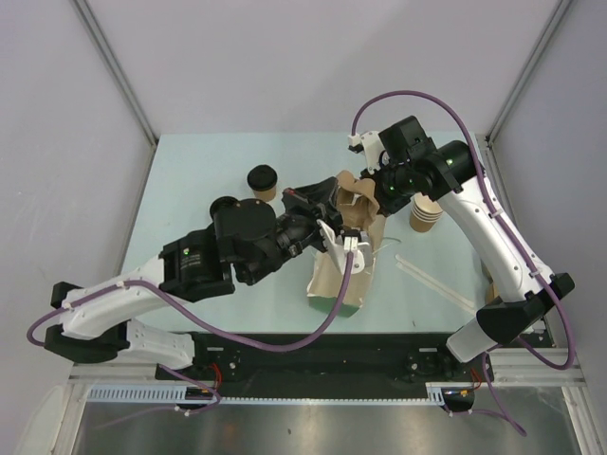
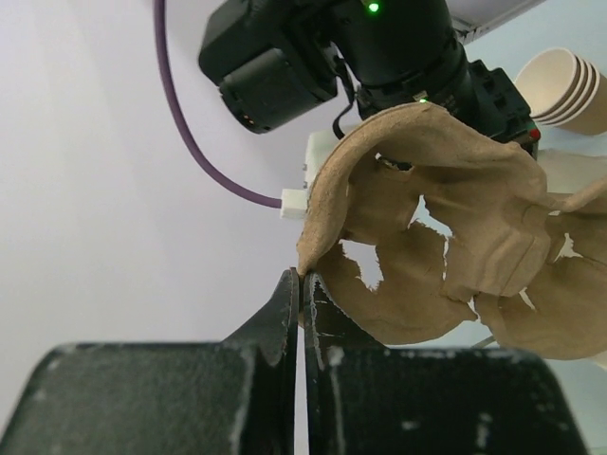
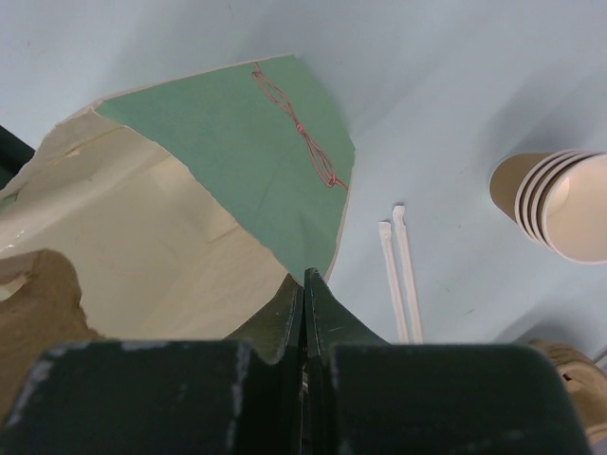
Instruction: Pack the takeout coffee
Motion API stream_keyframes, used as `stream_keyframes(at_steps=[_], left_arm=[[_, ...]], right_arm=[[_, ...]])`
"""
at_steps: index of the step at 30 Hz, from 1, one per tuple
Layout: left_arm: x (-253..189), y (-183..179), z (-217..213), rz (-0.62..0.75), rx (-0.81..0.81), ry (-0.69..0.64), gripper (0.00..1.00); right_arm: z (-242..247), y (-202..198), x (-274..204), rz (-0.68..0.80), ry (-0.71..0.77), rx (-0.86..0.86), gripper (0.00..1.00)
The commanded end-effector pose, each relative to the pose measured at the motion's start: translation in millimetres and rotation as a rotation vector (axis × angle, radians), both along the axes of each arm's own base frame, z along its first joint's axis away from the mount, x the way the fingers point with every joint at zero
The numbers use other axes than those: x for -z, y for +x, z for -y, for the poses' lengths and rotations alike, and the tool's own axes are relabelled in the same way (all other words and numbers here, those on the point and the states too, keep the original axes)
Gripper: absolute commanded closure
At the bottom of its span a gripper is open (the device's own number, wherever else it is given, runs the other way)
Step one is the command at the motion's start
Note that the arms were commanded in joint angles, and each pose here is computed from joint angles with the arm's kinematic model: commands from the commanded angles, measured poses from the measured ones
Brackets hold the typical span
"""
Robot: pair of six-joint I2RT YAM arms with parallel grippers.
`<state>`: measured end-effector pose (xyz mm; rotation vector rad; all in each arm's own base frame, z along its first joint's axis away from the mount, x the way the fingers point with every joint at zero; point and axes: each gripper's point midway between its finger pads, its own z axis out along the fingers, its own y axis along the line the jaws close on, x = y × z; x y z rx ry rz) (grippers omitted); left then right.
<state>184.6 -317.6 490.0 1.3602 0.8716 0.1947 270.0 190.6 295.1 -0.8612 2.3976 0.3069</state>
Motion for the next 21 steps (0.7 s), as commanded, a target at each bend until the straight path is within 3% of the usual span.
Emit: stream_keyframes(at_steps=[1,13,21], left_arm=[[-14,3,-12,0.063,-0.046,-0.067,1.0],[38,2,2,-0.06,-0.042,-0.03,1.0],[90,1,16,-0.12,-0.031,0.084,1.0]], right_arm=[[-4,4,-19,0.057,0.053,0.012,1.0],[-6,4,-23,0.066,0.061,0.008,1.0],[-5,2,-25,0.074,0.061,0.005,1.0]])
